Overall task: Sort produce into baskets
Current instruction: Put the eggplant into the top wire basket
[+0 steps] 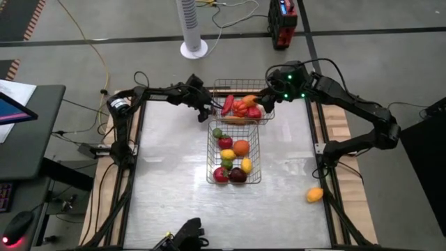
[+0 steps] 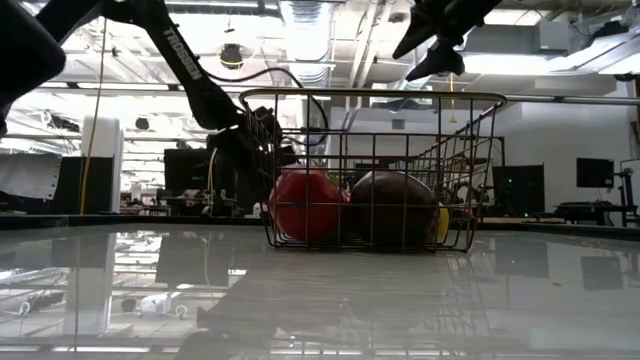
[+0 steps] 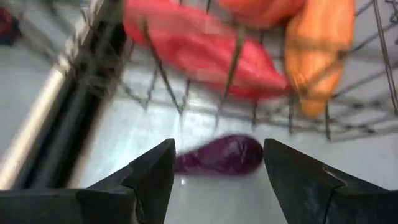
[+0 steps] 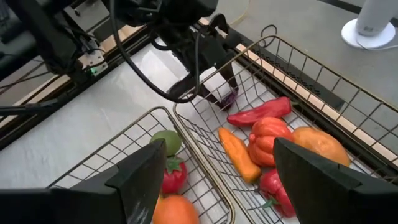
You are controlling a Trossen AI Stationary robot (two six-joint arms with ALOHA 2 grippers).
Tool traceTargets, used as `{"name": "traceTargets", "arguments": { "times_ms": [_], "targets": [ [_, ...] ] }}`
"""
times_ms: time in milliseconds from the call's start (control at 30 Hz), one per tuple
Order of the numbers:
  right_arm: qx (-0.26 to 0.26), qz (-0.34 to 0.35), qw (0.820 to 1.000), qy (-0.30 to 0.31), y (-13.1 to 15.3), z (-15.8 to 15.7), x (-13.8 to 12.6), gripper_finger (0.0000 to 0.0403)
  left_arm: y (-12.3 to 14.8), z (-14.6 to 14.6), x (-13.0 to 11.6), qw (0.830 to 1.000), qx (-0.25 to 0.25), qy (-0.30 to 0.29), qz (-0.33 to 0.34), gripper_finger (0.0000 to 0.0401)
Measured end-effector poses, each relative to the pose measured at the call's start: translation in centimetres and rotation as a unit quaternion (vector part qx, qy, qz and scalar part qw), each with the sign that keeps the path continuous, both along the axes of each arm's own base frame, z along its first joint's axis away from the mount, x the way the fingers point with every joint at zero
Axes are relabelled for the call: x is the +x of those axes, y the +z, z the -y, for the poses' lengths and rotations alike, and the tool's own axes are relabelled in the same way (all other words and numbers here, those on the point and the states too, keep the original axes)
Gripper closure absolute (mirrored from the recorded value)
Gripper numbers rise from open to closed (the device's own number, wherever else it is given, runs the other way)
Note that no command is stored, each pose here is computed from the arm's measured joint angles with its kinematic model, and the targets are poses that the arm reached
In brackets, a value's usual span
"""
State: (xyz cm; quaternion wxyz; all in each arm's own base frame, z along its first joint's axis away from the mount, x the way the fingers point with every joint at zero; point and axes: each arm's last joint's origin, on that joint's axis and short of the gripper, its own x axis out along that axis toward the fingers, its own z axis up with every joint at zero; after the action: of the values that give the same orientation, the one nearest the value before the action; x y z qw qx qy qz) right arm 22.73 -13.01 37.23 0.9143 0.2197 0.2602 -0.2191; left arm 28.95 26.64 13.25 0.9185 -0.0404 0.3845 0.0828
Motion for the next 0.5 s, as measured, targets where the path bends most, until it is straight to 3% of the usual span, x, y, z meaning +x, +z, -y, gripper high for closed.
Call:
{"name": "traceTargets", "arguments": {
  "times_ms": [500],
  "targets": [
    [0.003,0.001,1.000,0.005,-0.01,-0.29,0.16,0.0081,-0.23,0.64,0.27,0.998,0.014,-0.040,-0.035,0.0170]
  ]
}}
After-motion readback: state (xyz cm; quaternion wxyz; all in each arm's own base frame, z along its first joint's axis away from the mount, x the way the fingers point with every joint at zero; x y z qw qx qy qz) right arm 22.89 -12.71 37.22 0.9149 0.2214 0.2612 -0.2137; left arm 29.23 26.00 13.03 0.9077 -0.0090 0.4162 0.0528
